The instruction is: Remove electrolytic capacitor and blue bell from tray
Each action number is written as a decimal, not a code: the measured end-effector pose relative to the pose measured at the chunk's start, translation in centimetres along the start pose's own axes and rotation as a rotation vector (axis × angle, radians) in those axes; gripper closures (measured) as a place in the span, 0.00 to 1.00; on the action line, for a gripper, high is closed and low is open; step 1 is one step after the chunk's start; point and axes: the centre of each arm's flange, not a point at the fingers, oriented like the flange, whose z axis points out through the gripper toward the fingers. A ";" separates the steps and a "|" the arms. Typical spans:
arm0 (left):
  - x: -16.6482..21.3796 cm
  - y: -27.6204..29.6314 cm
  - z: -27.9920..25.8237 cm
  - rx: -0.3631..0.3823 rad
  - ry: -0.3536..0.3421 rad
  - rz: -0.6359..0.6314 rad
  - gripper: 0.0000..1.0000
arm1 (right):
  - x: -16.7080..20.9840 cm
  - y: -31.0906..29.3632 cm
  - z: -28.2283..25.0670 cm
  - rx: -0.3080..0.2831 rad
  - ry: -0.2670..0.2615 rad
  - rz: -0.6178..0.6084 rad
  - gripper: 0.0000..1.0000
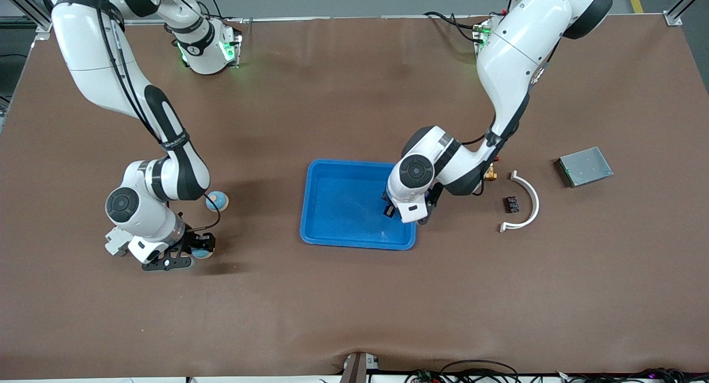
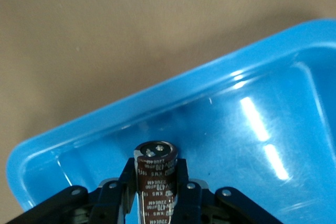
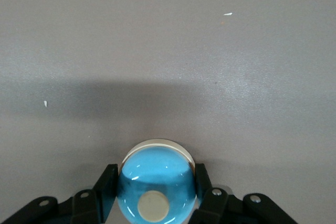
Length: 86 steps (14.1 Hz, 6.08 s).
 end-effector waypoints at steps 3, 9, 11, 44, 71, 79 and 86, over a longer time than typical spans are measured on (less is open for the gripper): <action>0.7 -0.4 -2.7 0.030 0.028 0.086 0.67 | 0.0 -0.1 0.0 0.003 0.000 0.003 0.37; 6.6 -2.2 -11.3 0.110 0.063 0.331 0.67 | 0.0 -0.1 0.1 0.005 0.000 0.004 0.37; 10.3 -3.3 -14.6 0.112 0.053 0.400 0.67 | 0.0 -0.3 0.1 0.011 0.000 0.009 0.37; 44.7 -15.5 -4.4 0.056 0.062 0.985 0.67 | 3.4 8.3 -32.1 0.032 -0.073 0.135 0.00; 45.0 -16.1 -2.4 0.063 0.027 0.975 0.11 | -6.0 5.7 -42.3 -0.050 -0.125 0.080 0.00; 49.3 -19.6 -9.6 0.121 0.028 0.955 0.00 | -6.7 6.3 -42.1 -0.043 -0.166 0.148 0.00; 51.2 -26.5 -21.5 0.090 -0.066 1.014 0.00 | -6.7 6.6 -42.3 -0.004 -0.155 0.165 0.00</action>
